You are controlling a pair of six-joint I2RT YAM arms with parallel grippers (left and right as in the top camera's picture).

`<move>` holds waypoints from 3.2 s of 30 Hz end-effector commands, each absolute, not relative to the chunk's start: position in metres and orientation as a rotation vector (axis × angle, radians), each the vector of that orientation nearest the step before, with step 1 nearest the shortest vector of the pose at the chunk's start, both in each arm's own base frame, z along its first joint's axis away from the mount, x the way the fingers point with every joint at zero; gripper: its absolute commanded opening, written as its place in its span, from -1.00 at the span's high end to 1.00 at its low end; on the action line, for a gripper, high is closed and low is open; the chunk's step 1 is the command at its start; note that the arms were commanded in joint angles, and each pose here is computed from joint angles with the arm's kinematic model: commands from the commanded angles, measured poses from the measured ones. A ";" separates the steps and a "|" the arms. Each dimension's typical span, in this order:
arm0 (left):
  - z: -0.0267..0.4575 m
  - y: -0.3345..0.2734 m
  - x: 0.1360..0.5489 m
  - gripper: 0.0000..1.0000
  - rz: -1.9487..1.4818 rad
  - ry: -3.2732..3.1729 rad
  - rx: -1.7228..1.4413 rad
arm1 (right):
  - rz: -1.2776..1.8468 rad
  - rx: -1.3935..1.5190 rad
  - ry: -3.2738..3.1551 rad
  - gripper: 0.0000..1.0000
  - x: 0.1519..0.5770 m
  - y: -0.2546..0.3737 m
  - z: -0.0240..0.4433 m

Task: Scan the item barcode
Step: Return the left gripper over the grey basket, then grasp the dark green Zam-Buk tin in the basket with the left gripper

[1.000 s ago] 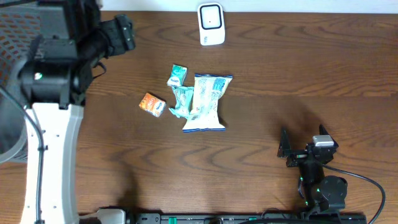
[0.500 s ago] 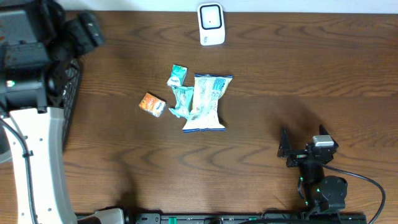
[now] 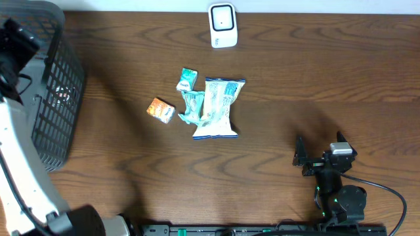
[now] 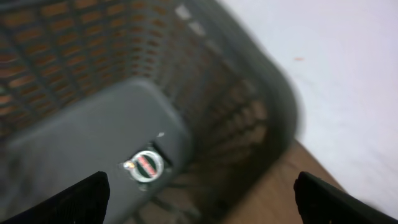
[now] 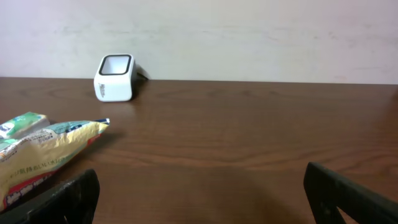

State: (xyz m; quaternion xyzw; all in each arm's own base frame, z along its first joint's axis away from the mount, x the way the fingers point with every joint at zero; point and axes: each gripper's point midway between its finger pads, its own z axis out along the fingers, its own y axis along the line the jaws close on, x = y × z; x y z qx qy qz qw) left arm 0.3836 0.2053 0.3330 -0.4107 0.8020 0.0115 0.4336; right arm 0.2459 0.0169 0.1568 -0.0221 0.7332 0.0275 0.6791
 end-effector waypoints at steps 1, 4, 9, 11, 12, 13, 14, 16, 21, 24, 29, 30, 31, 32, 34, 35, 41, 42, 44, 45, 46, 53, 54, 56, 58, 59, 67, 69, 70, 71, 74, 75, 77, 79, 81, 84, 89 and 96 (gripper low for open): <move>0.312 0.233 0.384 -0.88 0.063 2.006 -1.112 | 0.059 -0.065 1.648 -0.98 0.246 0.019 0.156; 0.292 0.248 0.385 -0.96 0.094 2.054 -1.121 | 0.059 -0.065 1.648 -0.99 0.246 0.019 0.156; 0.277 0.263 0.393 -0.97 0.188 2.150 -0.966 | 0.059 -0.065 1.648 -0.98 0.246 0.019 0.156; 0.275 0.265 0.396 -0.96 0.221 2.179 -0.893 | 0.059 -0.065 1.648 -0.99 0.246 0.019 0.156; 0.275 0.266 0.398 -0.96 0.238 2.193 -0.857 | 0.059 -0.065 1.648 -0.99 0.246 0.019 0.156; 0.275 0.267 0.398 -0.96 0.253 2.204 -0.823 | 0.059 -0.065 1.648 -0.99 0.246 0.019 0.156; 0.275 0.267 0.398 -0.96 0.263 2.215 -0.801 | 0.059 -0.065 1.648 -0.98 0.246 0.019 0.156; 0.274 0.267 0.397 -0.96 0.266 2.217 -0.798 | 0.059 -0.065 1.648 -0.98 0.246 0.019 0.156; 0.273 0.268 0.396 -0.96 0.260 2.223 -0.803 | 0.059 -0.065 1.648 -0.98 0.246 0.019 0.156; 0.268 0.263 0.395 -0.96 0.239 2.246 -0.797 | 0.059 -0.065 1.648 -0.99 0.246 0.019 0.156; 0.248 0.260 0.393 -0.96 0.304 2.372 -0.583 | 0.059 -0.065 1.648 -0.98 0.246 0.019 0.156; 0.241 0.260 0.392 -0.95 0.312 2.399 -0.549 | 0.059 -0.065 1.648 -0.98 0.246 0.019 0.156; 0.235 0.260 0.391 -0.96 0.315 2.424 -0.527 | 0.059 -0.065 1.648 -0.98 0.246 0.019 0.156; 0.228 0.260 0.391 -0.96 0.315 2.446 -0.511 | 0.059 -0.065 1.648 -0.99 0.246 0.019 0.156; 0.214 0.261 0.392 -0.95 0.308 2.486 -0.498 | 0.059 -0.065 1.648 -0.99 0.246 0.019 0.156; 0.207 0.262 0.392 -0.95 0.300 2.502 -0.505 | 0.059 -0.065 1.648 -0.99 0.246 0.019 0.156; 0.175 0.246 0.402 -0.95 0.076 2.565 -0.370 | 0.059 -0.065 1.648 -0.99 0.246 0.019 0.156; 0.171 0.243 0.404 -0.95 0.042 2.567 -0.353 | 0.059 -0.065 1.648 -0.98 0.246 0.019 0.156; 0.159 0.242 0.405 -0.95 -0.010 2.582 -0.347 | 0.059 -0.065 1.648 -0.99 0.246 0.019 0.156; 0.155 0.243 0.405 -0.95 -0.015 2.590 -0.355 | 0.059 -0.065 1.648 -0.99 0.246 0.019 0.156; 0.151 0.245 0.404 -0.95 -0.019 2.597 -0.361 | 0.059 -0.065 1.648 -0.98 0.246 0.019 0.156; 0.124 0.255 0.399 -0.95 -0.038 2.649 -0.355 | 0.059 -0.065 1.648 -0.99 0.246 0.019 0.156; 0.121 0.255 0.399 -0.95 -0.044 2.653 -0.348 | 0.059 -0.065 1.648 -0.99 0.246 0.019 0.156; 0.112 0.251 0.402 -0.95 -0.081 2.666 -0.299 | 0.059 -0.065 1.648 -0.99 0.246 0.019 0.156; 0.104 0.245 0.406 -0.95 -0.142 2.663 -0.253 | 0.059 -0.065 1.648 -0.98 0.246 0.019 0.156; 0.100 0.242 0.408 -0.95 -0.171 2.659 -0.234 | 0.059 -0.065 1.648 -0.98 0.246 0.019 0.156; 0.051 0.239 0.409 -0.95 -0.266 2.723 -0.242 | 0.059 -0.065 1.648 -0.99 0.246 0.019 0.156; 0.042 0.240 0.410 -0.95 -0.273 2.729 -0.245 | 0.059 -0.065 1.648 -0.98 0.246 0.019 0.156; 0.038 0.241 0.411 -0.95 -0.273 2.729 -0.245 | 0.059 -0.065 1.648 -0.98 0.246 0.019 0.156; 0.036 0.242 0.412 -0.96 -0.271 2.728 -0.245 | 0.059 -0.065 1.648 -0.99 0.246 0.019 0.156; 0.027 0.243 0.415 -0.96 -0.271 2.728 -0.244 | 0.059 -0.065 1.648 -0.99 0.246 0.019 0.156; 0.026 0.244 0.415 -0.96 -0.271 2.728 -0.244 | 0.059 -0.065 1.648 -0.99 0.246 0.019 0.156; 0.022 0.244 0.415 -0.97 -0.273 2.732 -0.245 | 0.059 -0.065 1.648 -0.99 0.246 0.019 0.156; 0.016 0.248 0.412 -0.96 -0.243 2.756 -0.255 | 0.059 -0.065 1.648 -0.98 0.246 0.019 0.156; 0.008 0.257 0.405 -0.92 -0.167 2.804 -0.273 | 0.059 -0.065 1.648 -0.99 0.246 0.019 0.156; 0.002 0.270 0.394 -0.79 -0.050 2.863 -0.305 | 0.059 -0.065 1.648 -0.99 0.246 0.019 0.156; 0.001 0.275 0.392 -0.52 -0.010 2.876 -0.321 | 0.059 -0.065 1.648 -0.99 0.246 0.019 0.156; 0.000 0.288 0.382 -0.21 0.097 2.896 -0.489 | 0.059 -0.065 1.648 -0.98 0.246 0.019 0.156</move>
